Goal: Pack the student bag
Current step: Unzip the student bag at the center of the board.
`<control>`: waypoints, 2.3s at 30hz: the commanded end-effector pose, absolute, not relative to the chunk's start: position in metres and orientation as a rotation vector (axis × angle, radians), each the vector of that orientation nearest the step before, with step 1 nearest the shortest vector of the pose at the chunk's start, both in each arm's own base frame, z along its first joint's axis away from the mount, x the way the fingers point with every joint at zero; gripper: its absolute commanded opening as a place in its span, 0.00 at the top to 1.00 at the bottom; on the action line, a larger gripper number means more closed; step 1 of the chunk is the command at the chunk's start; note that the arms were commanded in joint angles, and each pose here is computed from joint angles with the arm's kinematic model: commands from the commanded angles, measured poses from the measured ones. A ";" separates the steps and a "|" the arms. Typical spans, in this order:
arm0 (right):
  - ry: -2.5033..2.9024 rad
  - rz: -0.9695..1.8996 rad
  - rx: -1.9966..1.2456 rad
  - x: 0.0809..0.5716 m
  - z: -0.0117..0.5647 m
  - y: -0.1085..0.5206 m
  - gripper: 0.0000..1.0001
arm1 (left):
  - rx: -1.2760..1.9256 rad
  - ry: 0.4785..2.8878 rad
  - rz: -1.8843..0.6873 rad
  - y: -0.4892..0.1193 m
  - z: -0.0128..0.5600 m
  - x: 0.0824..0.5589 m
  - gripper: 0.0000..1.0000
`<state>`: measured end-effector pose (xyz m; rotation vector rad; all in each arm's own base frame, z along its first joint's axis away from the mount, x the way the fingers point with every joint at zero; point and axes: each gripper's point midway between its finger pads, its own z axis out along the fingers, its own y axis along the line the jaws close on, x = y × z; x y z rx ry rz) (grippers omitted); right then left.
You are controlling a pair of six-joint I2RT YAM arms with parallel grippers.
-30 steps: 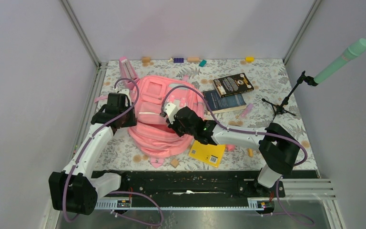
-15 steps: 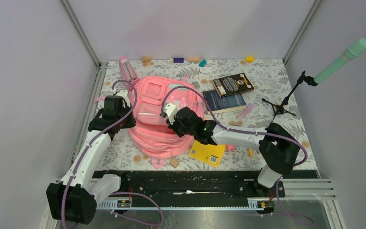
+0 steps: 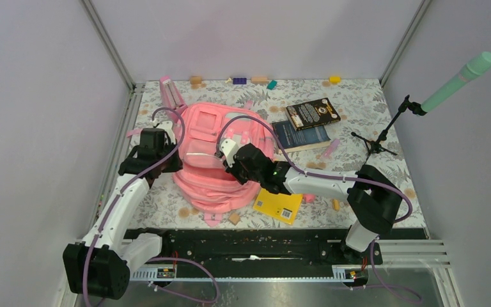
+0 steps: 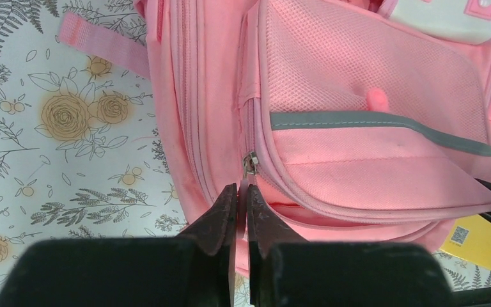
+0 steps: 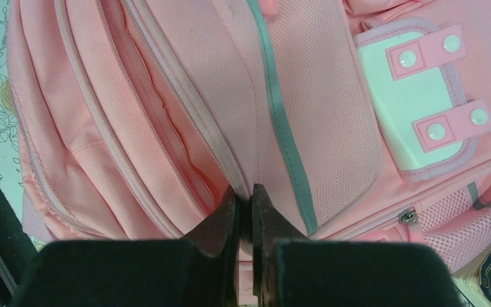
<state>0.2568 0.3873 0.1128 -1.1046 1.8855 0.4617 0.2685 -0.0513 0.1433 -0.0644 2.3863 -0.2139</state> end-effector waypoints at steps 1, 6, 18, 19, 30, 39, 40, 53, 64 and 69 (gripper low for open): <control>1.874 0.481 -1.076 0.254 0.130 0.383 1.00 | -0.096 2.336 -0.085 -0.032 0.151 0.289 1.00; 1.873 0.483 -1.078 0.254 0.130 0.382 1.00 | -0.130 2.338 -0.009 -0.022 0.155 0.300 1.00; 1.873 0.503 -1.082 0.252 0.130 0.385 1.00 | -0.111 2.324 0.042 -0.018 0.162 0.326 1.00; 1.874 0.507 -1.082 0.251 0.131 0.385 1.00 | -0.109 2.321 0.046 -0.018 0.163 0.329 1.00; 1.877 0.513 -1.088 0.250 0.129 0.386 1.00 | -0.051 2.297 0.015 -0.028 0.167 0.371 1.00; 1.876 0.486 -1.064 0.255 0.129 0.383 1.00 | -0.034 2.214 0.005 -0.032 0.189 0.369 0.42; 1.873 0.485 -1.061 0.255 0.130 0.383 1.00 | -0.036 2.199 0.032 -0.029 0.191 0.363 0.34; 1.846 0.529 -1.047 0.254 0.138 0.379 1.00 | 0.582 1.841 -0.112 -0.100 0.205 0.277 0.26; 1.832 0.591 -1.078 0.248 0.139 0.379 1.00 | 0.858 1.770 -0.035 -0.130 0.189 0.272 0.17; 1.828 0.604 -1.083 0.247 0.139 0.379 1.00 | 0.913 1.764 0.041 -0.136 0.182 0.284 0.13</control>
